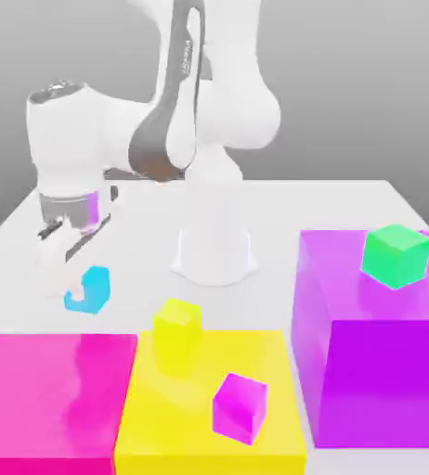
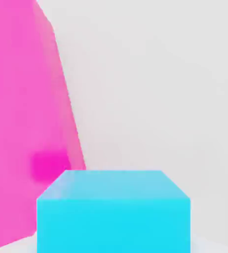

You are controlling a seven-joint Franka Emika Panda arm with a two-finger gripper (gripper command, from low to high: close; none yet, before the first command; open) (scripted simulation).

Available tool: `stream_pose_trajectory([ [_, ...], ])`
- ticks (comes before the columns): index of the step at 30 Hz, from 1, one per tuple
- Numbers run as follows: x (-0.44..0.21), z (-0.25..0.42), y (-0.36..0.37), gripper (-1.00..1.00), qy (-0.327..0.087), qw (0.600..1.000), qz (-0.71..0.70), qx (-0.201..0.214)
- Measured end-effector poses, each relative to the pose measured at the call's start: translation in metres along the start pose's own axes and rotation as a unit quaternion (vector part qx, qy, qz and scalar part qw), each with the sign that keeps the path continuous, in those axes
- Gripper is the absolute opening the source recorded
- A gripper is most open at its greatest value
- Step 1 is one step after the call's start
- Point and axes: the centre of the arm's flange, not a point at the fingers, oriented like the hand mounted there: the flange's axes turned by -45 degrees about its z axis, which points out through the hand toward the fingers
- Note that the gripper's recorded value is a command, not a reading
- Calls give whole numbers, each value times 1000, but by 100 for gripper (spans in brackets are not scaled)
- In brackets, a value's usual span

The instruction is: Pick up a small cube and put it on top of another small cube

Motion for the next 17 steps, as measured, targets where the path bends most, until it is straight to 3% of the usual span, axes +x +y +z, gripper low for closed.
stream_pose_trajectory([
  [8,-96,-49,-22,-100,2,957,-290,-3],
  [13,-104,-6,-24,-100,3,949,-314,-4],
  [14,-104,4,-23,100,3,949,-314,-4],
  [17,-104,4,-23,100,3,949,-314,-4],
])
